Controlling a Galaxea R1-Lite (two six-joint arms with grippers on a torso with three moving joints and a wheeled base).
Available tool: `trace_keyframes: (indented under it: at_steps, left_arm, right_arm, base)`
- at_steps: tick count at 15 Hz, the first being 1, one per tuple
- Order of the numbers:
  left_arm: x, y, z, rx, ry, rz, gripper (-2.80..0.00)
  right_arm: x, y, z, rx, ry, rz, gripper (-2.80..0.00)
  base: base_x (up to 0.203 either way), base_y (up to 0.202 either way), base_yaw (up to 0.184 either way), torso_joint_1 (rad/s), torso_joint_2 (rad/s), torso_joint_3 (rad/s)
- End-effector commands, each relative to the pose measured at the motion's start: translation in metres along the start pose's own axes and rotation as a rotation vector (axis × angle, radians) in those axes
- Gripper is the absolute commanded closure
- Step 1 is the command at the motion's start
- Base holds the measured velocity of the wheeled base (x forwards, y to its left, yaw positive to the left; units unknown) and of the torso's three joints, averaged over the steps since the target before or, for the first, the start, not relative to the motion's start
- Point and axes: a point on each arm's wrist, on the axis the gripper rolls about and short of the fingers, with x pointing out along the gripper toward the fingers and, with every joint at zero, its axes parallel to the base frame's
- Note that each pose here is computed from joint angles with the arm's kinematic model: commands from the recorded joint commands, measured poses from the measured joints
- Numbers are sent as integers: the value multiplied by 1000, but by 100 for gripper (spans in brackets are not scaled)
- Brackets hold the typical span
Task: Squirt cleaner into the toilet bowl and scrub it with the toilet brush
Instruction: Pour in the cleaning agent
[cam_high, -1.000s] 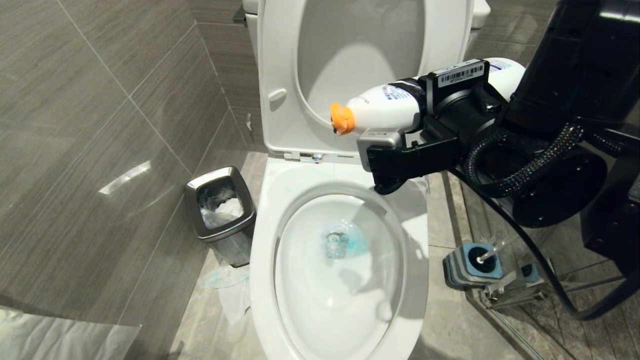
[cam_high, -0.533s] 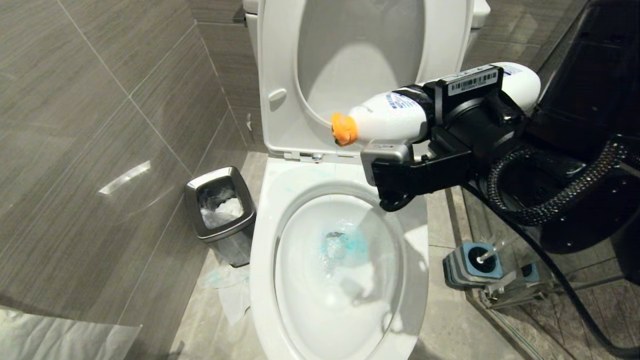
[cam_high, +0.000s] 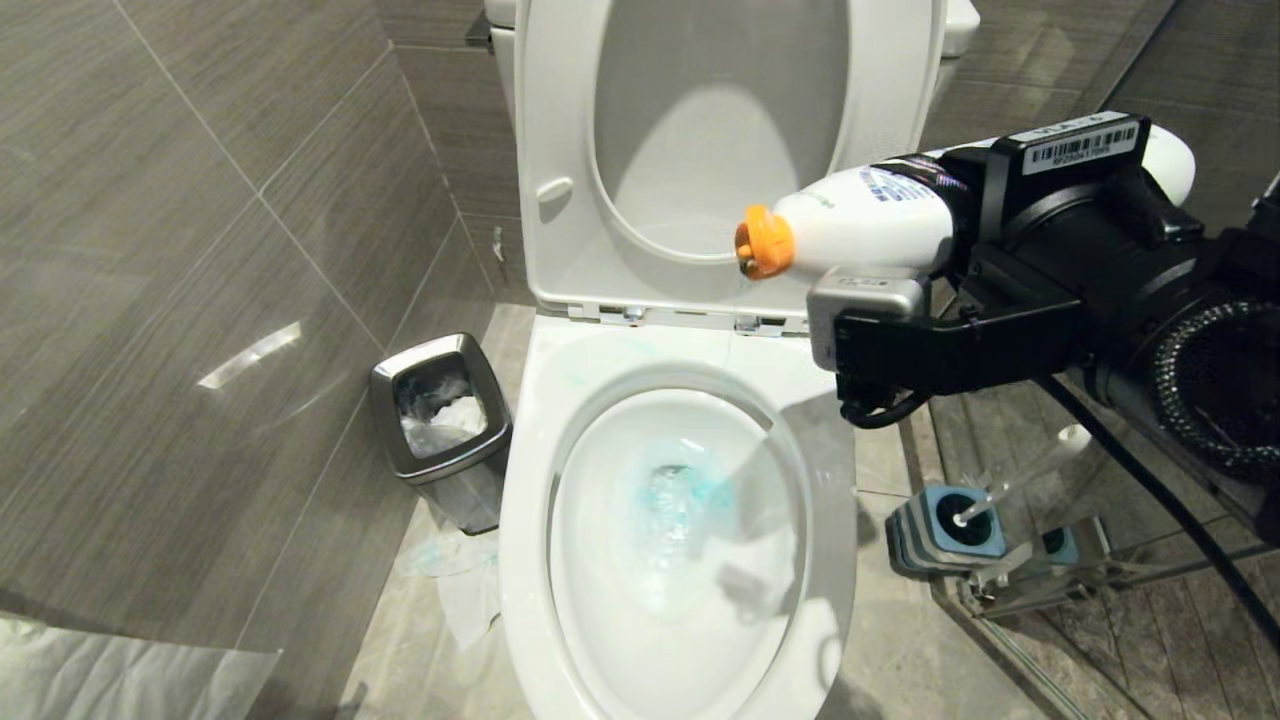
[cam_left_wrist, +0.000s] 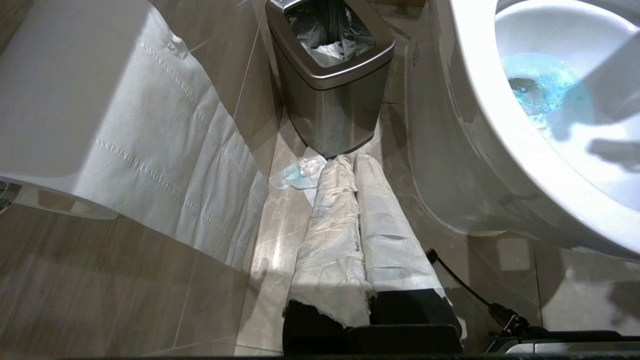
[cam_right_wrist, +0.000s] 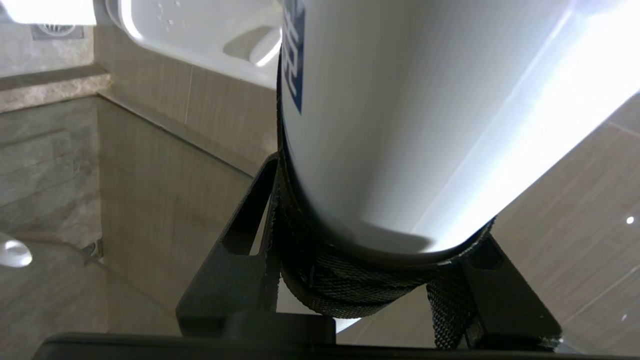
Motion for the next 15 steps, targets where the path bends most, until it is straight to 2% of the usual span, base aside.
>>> trace_keyframes:
  at_steps: [1,3,6,11,15]
  left_arm:
    - [0,0,0,-1,0,1,0]
    - [0,0,0,-1,-1,1,0]
    - [0,0,0,-1,0,1,0]
    - [0,0,0,-1,0,2,0]
    - [0,0,0,-1,0,2,0]
  right_arm:
    - [1,0,1,-8,17,4,0]
    - [5,2,7,-2,18,2,0]
    - [14,4,20,72,35,-51,0]
    - [24,15,38,321,40,-87,0]
    - [24,19,38,531,44,-109,0]
  base:
    - [0,0,0,0,0,0]
    - [0,0,0,0,0,0]
    - [0,0,0,0,0,0]
    - [0,0,0,0,0,0]
    - [0,0,0,0,0,0]
